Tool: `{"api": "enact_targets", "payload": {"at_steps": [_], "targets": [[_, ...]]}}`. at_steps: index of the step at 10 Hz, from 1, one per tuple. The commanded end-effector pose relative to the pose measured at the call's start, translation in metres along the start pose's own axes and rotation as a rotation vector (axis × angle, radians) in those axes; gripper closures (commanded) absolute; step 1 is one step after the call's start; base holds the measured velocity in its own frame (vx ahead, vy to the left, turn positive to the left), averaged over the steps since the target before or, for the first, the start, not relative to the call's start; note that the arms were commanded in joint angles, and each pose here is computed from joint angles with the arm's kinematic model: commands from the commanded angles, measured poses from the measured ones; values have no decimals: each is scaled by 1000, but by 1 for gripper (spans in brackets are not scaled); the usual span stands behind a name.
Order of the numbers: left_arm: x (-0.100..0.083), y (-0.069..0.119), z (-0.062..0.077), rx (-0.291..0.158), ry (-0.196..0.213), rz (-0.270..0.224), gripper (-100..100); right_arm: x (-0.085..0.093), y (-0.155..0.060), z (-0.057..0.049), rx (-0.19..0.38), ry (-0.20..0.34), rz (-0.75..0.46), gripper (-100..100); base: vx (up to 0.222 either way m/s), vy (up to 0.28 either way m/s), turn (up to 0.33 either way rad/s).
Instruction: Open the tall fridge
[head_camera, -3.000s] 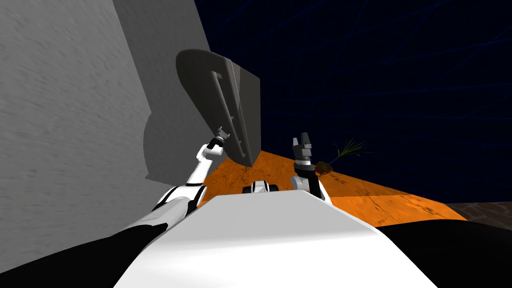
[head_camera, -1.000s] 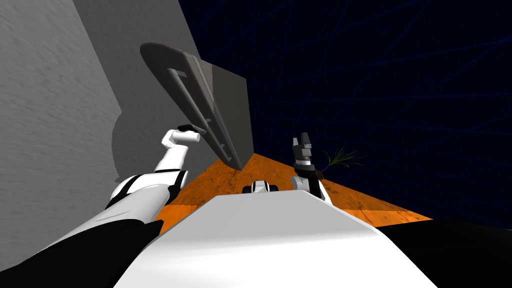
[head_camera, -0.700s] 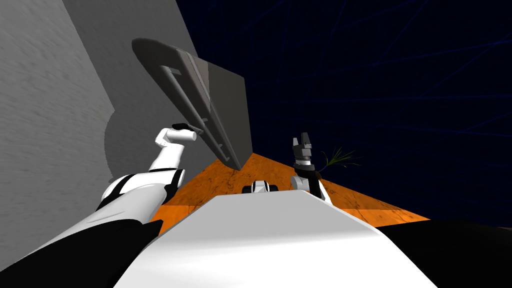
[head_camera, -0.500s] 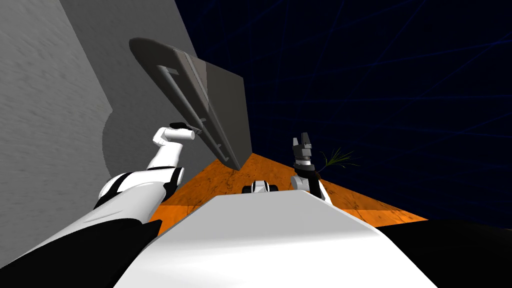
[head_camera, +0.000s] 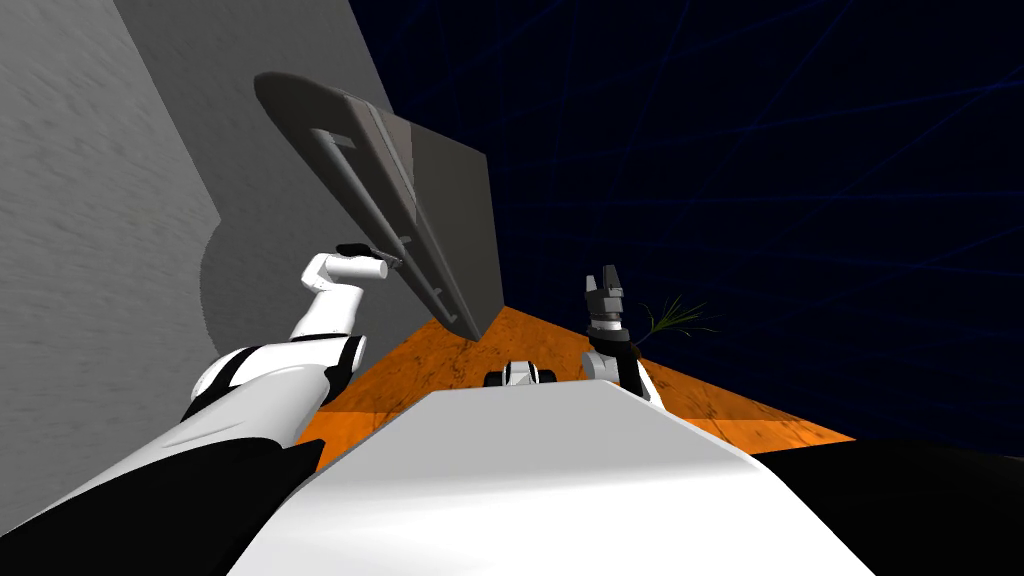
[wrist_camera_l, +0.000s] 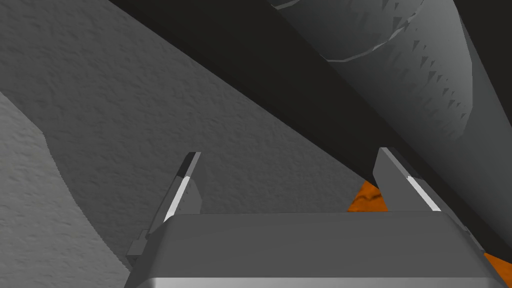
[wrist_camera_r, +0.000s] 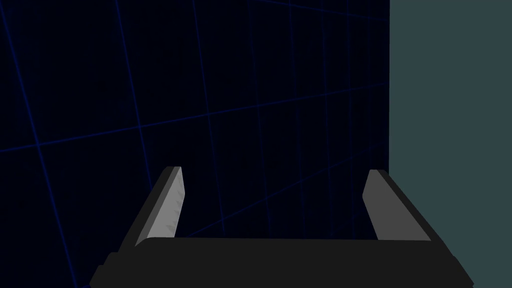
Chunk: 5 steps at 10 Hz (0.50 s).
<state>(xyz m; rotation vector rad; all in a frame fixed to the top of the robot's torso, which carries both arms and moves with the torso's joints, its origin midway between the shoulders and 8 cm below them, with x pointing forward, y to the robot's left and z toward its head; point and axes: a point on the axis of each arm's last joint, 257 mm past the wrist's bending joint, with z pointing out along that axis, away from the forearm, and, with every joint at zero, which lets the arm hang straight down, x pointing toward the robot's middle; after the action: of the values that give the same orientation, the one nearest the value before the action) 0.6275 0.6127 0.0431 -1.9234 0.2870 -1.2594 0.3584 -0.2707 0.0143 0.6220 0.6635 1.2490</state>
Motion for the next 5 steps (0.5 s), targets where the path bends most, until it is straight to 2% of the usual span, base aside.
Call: {"api": "enact_targets", "payload": {"at_steps": [1,2,4,5], "targets": [[1,-1,-1,0,2,0,-100,0,0,0,0,0,0,0,-4,15,56],[-15,8,3,-11,-14,-16,-100,0,0,0,0,0,0,0,39,103,105],[-18,9,4,-14,-19,-18,-100,0,0,0,0,0,0,0,77,83,24],[-6,0,0,-2,-10,0,100,0,0,0,0,0,0,0,-52,-55,-86]]}}
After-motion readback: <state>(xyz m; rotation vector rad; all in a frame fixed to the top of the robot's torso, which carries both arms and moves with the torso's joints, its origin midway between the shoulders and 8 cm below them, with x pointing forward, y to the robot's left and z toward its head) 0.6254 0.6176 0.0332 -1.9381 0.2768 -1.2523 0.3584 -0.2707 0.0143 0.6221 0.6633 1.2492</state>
